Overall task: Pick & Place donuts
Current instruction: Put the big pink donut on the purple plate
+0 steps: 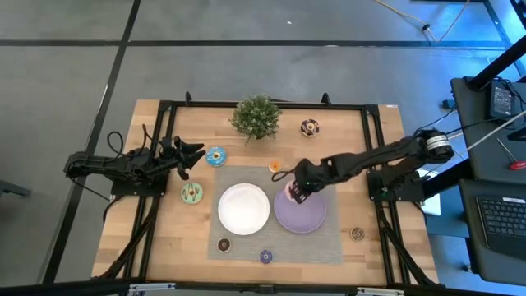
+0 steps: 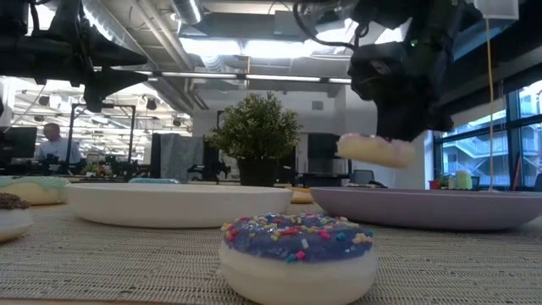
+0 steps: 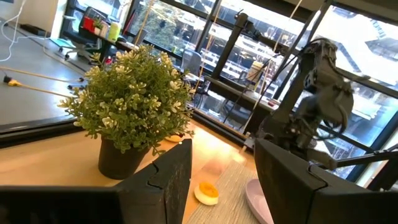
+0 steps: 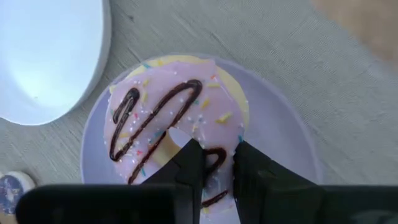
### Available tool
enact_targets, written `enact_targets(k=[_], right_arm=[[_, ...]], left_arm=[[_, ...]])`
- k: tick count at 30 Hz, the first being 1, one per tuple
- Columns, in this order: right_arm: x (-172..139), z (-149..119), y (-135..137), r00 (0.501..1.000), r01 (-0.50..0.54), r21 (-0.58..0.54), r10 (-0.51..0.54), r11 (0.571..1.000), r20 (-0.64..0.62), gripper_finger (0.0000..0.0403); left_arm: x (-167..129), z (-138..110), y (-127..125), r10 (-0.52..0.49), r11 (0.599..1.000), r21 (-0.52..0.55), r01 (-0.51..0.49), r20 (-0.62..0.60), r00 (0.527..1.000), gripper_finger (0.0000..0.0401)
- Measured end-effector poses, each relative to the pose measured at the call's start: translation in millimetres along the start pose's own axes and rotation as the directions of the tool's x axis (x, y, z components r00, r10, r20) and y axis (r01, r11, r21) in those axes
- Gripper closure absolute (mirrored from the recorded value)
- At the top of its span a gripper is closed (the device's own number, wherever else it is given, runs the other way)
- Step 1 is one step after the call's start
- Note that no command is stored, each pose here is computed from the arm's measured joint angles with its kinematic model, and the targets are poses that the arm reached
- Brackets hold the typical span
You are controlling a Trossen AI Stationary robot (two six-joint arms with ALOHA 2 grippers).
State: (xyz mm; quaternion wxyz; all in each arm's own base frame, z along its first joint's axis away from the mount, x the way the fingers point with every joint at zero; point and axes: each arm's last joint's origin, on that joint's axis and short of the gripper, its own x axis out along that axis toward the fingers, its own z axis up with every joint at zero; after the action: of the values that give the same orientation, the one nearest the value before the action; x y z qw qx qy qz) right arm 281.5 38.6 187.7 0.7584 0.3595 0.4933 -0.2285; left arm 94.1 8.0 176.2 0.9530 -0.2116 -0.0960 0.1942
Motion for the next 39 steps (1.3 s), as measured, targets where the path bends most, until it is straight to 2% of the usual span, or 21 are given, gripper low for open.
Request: enact_targets(k=[4,15,19,28,34,39], right_arm=[[7,-6,4,1.0,-0.012,-0.015,0.012,1.0,-0.003,0.0334],[30,-11,2,0.996,0.037,0.006,-0.036,0.999,-0.087,0.0331],[31,-11,2,0.995,0.043,0.009,-0.043,0.999,-0.089,0.0304],[31,-12,1,0.994,0.058,0.027,-0.055,0.998,-0.097,0.0205],[22,-12,1,0.995,0.037,0.031,-0.034,0.999,-0.092,0.0183],[1,-9,-4,0.996,0.037,0.042,-0.033,0.998,-0.077,0.0181]], left_arm=[[0,0,0,-0.001,1.0,0.0,0.001,0.0,1.0,0.0232],[0,0,0,-0.002,1.0,0.0,0.002,-0.001,1.0,0.0232],[0,0,0,-0.002,1.0,0.0,0.002,-0.001,1.0,0.0232],[0,0,0,-0.003,1.0,-0.001,0.003,-0.001,1.0,0.0232],[0,0,0,-0.003,1.0,0.0,0.003,-0.001,1.0,0.0232],[0,0,0,-0.002,1.0,-0.001,0.002,-0.001,1.0,0.0232]])
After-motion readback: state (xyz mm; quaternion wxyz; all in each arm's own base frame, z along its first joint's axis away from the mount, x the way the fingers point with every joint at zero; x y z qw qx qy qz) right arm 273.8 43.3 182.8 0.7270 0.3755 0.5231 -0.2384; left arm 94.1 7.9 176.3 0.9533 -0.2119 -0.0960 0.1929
